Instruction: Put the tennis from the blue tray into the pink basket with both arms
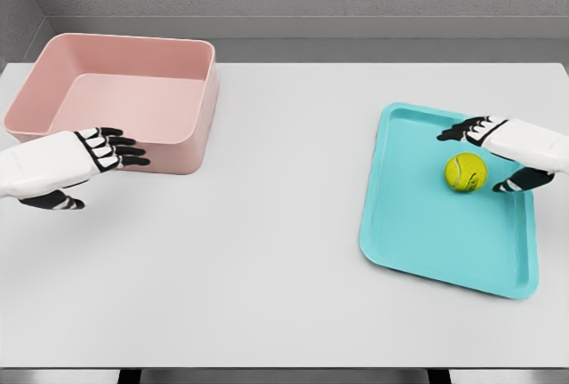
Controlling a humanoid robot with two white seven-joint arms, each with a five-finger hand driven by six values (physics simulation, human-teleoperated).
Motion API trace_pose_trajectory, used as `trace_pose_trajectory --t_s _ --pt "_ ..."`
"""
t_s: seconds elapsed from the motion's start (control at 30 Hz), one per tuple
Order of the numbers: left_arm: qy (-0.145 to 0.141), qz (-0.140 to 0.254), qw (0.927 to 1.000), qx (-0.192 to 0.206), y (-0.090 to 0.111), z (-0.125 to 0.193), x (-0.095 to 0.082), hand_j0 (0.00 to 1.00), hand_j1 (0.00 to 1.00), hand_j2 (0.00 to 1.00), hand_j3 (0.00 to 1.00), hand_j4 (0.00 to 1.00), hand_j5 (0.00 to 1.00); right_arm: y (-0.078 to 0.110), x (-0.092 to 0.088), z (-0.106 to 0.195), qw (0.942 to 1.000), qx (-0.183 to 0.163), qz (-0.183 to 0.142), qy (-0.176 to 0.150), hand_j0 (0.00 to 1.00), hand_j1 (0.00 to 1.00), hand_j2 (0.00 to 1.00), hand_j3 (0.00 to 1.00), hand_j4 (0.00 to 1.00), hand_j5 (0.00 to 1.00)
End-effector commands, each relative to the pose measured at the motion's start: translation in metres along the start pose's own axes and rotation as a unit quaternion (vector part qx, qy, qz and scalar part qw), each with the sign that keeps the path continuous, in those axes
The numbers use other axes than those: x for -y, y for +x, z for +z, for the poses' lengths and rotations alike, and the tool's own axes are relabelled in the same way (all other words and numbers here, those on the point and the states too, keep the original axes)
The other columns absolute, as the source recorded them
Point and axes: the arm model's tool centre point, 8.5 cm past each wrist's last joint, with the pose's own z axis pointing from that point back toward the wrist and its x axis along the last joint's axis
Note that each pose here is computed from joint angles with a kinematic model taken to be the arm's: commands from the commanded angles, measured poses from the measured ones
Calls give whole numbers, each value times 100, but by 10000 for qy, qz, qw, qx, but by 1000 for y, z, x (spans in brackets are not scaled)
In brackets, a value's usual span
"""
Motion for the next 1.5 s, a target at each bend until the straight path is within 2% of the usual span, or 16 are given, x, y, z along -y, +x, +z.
trace_pose_trajectory --t_s 0.0,0.03,0.2,0.5,0.57,0.63,0.73,0.8,0.9,1.03,1.2,1.27,1.47 --pt "-2 86 10000 0 -1 3 0 100 100 100 100 100 100 -7 -7 -3 9998 -95 -148 -21 100 100 100 100 100 100" --pt "-2 86 10000 0 -1 3 0 100 100 100 100 100 100 -9 -15 -6 9997 -123 -214 60 100 100 100 100 100 100" --pt "-5 87 10000 10 0 2 0 100 100 100 100 100 100 -19 -31 -12 9988 -269 -394 133 100 100 100 100 100 100" --pt "-24 114 9999 19 1 2 2 100 100 100 100 100 100 -15 -30 -23 9990 -169 -414 78 100 100 100 100 100 100" --pt "-28 251 9997 13 0 3 6 100 100 100 100 100 100 -12 -30 -28 9990 -111 -438 47 100 100 100 100 100 100" --pt "-60 558 9984 6 -2 7 12 100 100 100 100 100 100 -12 -32 -28 9990 -115 -419 86 100 100 100 100 100 100" --pt "-278 673 9973 11 0 14 21 100 100 100 100 100 100 -15 -36 -29 9988 -176 -446 117 100 100 100 100 100 100" --pt "-263 759 9968 2 -1 16 20 100 100 100 100 100 100 -15 -38 -32 9987 -167 -469 112 100 100 100 100 100 100" --pt "-132 1109 9937 22 -1 16 23 100 100 100 100 100 100 -15 -38 -32 9987 -174 -460 126 94 94 94 94 94 94" --pt "-72 1228 9924 41 0 16 22 100 100 100 100 100 100 -16 -38 -31 9988 -192 -423 140 87 87 87 87 87 87" --pt "-187 1322 9910 32 1 17 32 100 100 100 100 100 100 -16 -37 -29 9989 -203 -405 155 79 79 79 79 79 79" --pt "-151 1513 9884 -13 -2 19 35 100 100 100 100 100 100 -16 -37 -28 9989 -203 -399 156 79 79 79 79 79 79" --pt "-180 1606 9869 22 1 17 40 100 100 100 100 100 100 -16 -37 -27 9989 -208 -389 167 72 72 72 72 72 72"
